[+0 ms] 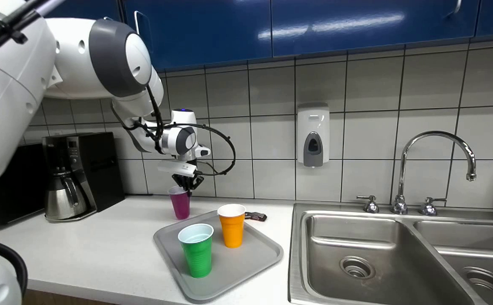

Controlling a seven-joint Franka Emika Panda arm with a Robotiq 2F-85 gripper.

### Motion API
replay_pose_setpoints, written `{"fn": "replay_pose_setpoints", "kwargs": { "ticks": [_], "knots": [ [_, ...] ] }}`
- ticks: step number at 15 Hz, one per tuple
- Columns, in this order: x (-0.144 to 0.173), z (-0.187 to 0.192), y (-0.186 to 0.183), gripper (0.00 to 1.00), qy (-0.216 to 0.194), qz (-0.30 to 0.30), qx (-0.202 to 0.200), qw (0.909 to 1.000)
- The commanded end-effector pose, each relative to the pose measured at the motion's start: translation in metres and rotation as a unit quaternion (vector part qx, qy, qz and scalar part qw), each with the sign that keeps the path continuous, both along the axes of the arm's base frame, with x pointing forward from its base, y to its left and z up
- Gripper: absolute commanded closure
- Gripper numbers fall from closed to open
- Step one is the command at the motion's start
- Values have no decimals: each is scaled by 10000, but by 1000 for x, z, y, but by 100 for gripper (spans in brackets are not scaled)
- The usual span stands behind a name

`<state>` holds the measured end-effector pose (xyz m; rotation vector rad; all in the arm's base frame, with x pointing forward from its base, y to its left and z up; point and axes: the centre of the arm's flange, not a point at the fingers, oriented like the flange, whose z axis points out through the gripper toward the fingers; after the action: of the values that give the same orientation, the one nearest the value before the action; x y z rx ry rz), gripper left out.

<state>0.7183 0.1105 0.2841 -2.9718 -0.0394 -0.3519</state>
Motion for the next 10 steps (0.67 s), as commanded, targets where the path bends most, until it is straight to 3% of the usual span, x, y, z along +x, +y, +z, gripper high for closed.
{"fn": "replay_pose_setpoints", "kwargs": {
  "ticks": [1,10],
  "knots": [
    [-9,18,-11,99,-62,18,193,9998],
    [-22,37,-29,99,-86,399,175,9990]
  ]
}}
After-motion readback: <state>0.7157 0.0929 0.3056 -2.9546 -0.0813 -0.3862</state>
